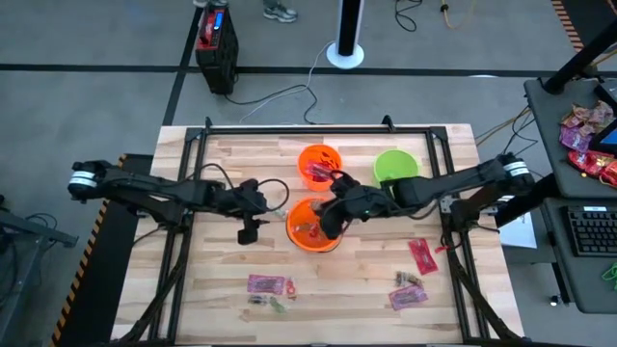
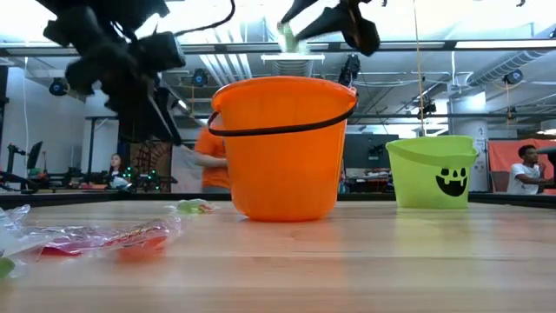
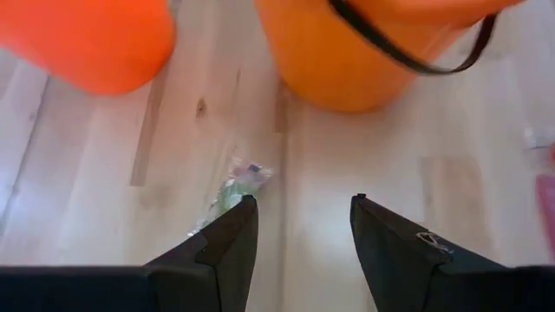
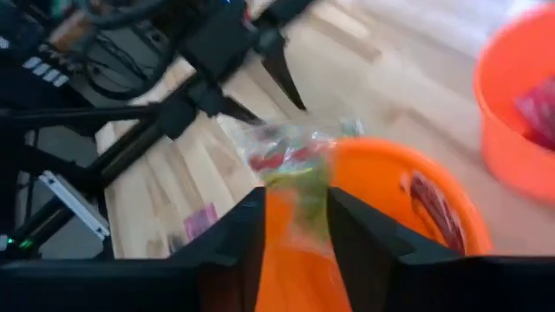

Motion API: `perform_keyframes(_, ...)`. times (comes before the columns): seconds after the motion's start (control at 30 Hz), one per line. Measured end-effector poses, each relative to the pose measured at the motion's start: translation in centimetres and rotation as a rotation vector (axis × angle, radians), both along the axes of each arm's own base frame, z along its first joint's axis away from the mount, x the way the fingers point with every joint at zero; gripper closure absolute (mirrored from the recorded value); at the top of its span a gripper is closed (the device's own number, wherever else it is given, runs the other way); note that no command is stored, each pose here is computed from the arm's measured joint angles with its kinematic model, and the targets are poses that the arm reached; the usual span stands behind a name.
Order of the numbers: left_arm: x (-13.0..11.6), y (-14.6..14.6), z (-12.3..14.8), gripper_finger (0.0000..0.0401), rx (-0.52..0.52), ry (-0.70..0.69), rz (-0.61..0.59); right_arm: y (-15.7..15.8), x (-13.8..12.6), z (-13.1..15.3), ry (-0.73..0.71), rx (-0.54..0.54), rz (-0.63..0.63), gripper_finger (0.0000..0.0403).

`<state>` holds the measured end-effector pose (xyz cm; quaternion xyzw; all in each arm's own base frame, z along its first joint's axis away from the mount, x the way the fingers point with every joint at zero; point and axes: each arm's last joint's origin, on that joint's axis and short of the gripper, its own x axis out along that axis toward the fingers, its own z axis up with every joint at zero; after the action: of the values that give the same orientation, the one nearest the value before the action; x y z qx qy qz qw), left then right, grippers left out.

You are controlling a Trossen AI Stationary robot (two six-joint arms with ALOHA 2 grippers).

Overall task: Sort candy by brand, put in halloween buckets
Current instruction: Put the green candy into the bottom orange bin, then put the top green candy into the bottom orange bin

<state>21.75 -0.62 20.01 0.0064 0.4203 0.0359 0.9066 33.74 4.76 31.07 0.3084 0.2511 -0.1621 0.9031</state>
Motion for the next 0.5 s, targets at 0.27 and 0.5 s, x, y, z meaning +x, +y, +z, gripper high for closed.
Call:
perform_keyframes(0.27,1.3,0.9,-2.9,0.0233,0.09,0.049,-0.069,-0.1,-0.6,0.0,0.034,0.059,-0.028,0.0224)
perform_keyframes(0.5,2.3,2.4,-5.7,0.0233,0.115,0.154,-0.057,-0.1,-0.9,0.4,0.023,0.078,-0.041,0.0215)
